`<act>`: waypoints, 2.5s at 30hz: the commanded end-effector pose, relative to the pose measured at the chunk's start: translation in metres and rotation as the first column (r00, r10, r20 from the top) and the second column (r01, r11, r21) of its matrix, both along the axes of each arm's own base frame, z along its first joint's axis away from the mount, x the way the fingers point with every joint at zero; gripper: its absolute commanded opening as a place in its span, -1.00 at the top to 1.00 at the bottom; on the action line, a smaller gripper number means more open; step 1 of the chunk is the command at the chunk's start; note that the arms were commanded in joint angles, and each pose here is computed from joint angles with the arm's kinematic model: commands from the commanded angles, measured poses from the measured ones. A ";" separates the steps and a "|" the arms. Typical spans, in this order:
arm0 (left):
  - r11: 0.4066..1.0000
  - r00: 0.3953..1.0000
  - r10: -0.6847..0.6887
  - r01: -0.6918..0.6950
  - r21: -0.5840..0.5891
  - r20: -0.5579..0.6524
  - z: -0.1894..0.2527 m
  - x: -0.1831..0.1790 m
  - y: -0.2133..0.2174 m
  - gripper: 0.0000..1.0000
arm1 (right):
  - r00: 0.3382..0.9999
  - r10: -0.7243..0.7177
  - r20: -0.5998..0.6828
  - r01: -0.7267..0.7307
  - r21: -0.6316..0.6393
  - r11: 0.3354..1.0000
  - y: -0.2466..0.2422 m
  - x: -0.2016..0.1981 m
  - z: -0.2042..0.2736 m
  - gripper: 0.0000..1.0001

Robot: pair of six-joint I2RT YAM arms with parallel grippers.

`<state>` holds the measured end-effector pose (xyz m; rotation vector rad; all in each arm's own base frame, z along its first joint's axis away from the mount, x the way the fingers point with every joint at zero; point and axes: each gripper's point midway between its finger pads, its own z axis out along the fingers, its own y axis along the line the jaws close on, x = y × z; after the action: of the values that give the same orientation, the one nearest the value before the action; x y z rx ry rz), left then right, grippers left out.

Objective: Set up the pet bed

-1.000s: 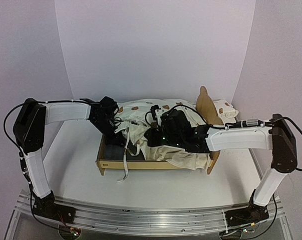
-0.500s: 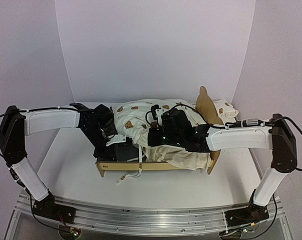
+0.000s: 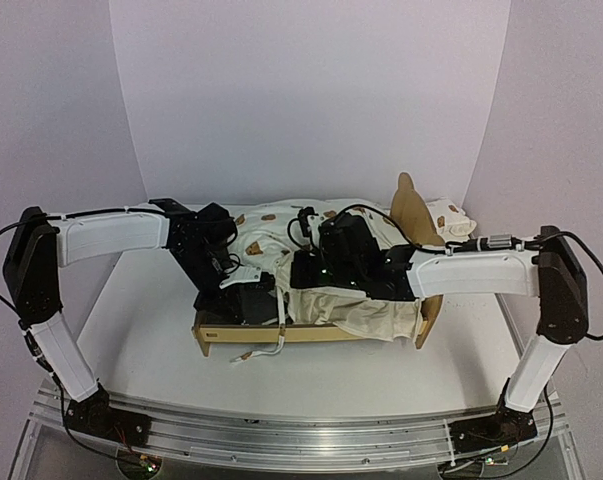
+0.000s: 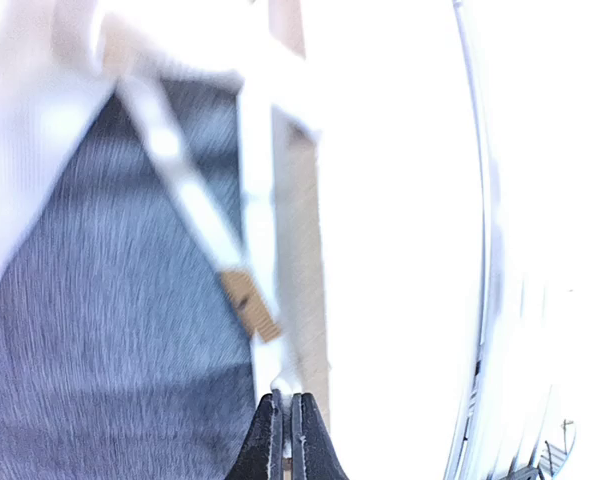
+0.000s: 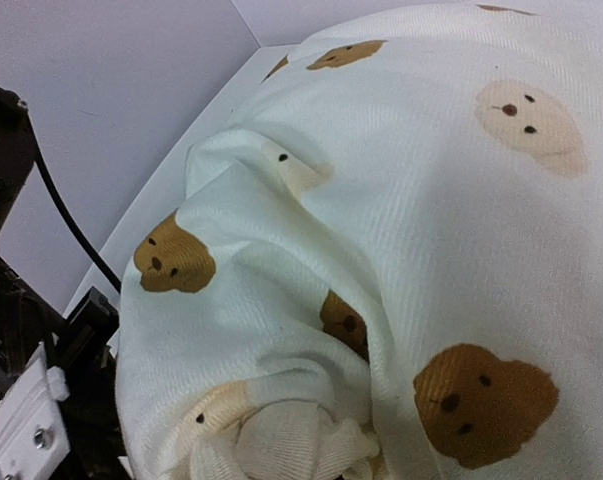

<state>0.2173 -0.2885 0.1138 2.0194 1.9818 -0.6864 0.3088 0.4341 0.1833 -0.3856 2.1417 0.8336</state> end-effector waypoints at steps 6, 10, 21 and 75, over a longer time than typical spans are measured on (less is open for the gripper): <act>0.994 0.997 -0.073 0.073 0.079 -0.006 -0.047 -0.015 0.016 1.00 | 0.994 -0.047 -0.099 0.043 -0.039 0.998 -0.016 -0.021 -0.008 0.65; 0.989 0.997 -0.060 0.054 0.135 0.042 -0.069 0.000 0.019 1.00 | 0.993 -0.081 -0.085 0.073 -0.096 0.993 -0.037 -0.025 0.001 0.38; 0.995 0.989 0.098 -0.093 0.043 -0.110 -0.042 0.037 0.007 1.00 | 0.990 -0.136 -0.042 0.127 -0.164 0.978 -0.074 -0.032 0.021 0.30; 0.995 0.997 -0.076 0.077 -0.062 0.009 0.045 -0.002 0.027 -0.04 | 0.906 0.407 -0.116 -0.415 -0.052 0.908 0.002 -0.116 -0.007 0.32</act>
<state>0.2180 -0.2547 0.1318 2.1075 1.8989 -0.7185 0.2036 0.4267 0.1505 -0.8027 2.3506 0.8933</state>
